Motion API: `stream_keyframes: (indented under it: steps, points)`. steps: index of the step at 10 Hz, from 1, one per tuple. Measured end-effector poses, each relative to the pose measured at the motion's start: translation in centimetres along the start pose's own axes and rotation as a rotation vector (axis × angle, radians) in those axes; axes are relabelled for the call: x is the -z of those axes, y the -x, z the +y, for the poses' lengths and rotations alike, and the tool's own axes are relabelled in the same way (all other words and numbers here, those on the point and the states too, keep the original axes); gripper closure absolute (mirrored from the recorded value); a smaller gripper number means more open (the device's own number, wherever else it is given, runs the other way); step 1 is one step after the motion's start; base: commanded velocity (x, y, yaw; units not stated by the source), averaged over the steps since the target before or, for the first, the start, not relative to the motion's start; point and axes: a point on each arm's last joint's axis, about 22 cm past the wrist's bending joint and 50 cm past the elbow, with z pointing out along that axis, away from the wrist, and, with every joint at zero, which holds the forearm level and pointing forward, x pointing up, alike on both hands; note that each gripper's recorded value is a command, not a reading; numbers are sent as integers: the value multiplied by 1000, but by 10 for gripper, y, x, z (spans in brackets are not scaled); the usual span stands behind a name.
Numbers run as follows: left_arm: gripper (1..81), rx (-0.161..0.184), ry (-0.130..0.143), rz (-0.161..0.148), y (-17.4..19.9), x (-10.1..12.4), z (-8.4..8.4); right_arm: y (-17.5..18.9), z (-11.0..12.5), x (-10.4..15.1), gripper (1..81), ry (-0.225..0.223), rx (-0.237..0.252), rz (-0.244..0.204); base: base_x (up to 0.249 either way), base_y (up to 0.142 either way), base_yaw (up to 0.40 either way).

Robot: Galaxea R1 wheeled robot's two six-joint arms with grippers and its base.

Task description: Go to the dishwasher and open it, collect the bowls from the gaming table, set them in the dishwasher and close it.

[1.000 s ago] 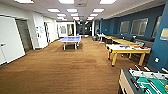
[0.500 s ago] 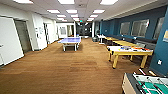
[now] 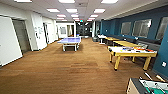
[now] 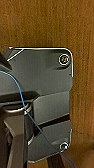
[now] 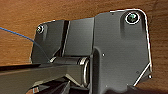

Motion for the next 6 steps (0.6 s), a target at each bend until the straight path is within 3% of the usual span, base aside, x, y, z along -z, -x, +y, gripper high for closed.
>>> stream_keyframes:
  steps: [3,6]
  points:
    - [10,1,5,-3,3,0,4,4,20,5,10,33,0,-5,253,0,0]
    - [10,0,4,2,-1,-1,3,0,17,4,10,29,1,4,254,0,0]
